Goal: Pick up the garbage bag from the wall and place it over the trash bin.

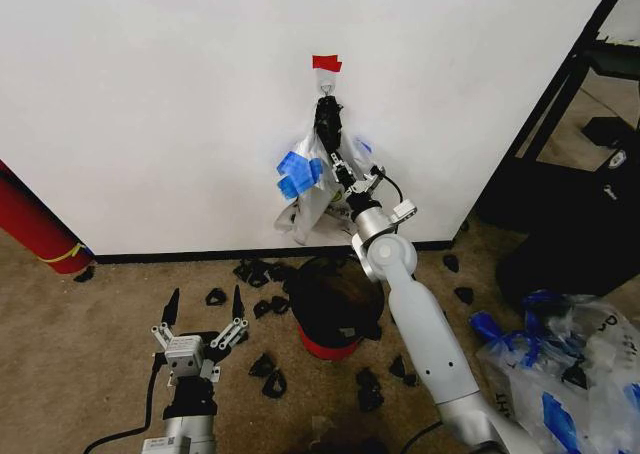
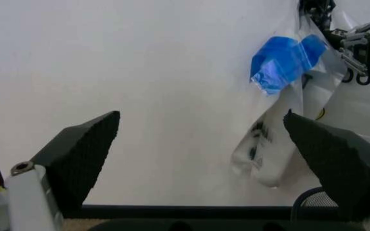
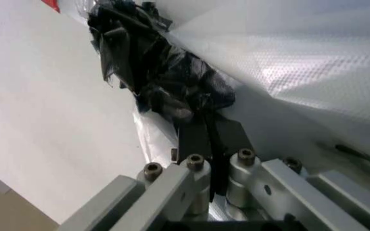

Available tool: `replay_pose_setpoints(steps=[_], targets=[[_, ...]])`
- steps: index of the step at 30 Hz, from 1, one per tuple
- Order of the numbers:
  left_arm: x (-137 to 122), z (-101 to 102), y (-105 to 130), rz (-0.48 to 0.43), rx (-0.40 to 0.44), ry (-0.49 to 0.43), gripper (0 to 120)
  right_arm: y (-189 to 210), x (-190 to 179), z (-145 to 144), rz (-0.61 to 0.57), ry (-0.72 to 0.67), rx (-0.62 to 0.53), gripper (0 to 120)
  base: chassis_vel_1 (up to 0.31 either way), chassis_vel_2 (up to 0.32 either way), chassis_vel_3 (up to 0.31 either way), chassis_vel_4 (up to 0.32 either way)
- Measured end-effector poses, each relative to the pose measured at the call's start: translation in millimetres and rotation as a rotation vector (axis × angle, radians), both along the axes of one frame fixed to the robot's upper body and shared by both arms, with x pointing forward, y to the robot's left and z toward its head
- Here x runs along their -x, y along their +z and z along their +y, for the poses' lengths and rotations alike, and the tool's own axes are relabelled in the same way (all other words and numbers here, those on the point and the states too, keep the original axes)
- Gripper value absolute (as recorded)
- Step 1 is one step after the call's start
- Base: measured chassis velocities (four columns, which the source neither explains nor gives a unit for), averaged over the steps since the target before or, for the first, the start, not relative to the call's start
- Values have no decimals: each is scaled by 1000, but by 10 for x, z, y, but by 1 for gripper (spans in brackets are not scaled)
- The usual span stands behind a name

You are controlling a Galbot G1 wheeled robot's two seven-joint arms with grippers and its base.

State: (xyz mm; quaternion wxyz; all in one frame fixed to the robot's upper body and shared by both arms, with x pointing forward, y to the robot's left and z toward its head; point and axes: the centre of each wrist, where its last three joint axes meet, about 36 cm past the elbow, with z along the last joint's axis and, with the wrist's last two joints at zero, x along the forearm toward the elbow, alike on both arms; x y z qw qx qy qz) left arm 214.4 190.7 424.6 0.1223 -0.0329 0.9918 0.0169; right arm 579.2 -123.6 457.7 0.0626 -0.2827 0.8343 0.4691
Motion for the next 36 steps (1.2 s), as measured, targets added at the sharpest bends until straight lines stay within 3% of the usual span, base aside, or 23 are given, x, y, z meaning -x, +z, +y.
replay_pose_setpoints(steps=[8, 23, 29, 36], targets=[[0, 6, 6, -5, 0, -2, 100, -57, 266, -91, -26, -20, 23, 0, 0, 0, 0, 0], [6, -26, 35, -20, 8, -24, 100, -242, 1592, -458, -88, -77, 122, 0, 0, 0, 0, 0], [11, -36, 39, -24, 10, -32, 100, -297, 2104, -572, -104, -143, 190, 0, 0, 0, 0, 0], [6, -60, 49, -33, 20, -42, 100, -444, 2637, -805, -193, -243, 390, 0, 0, 0, 0, 0]])
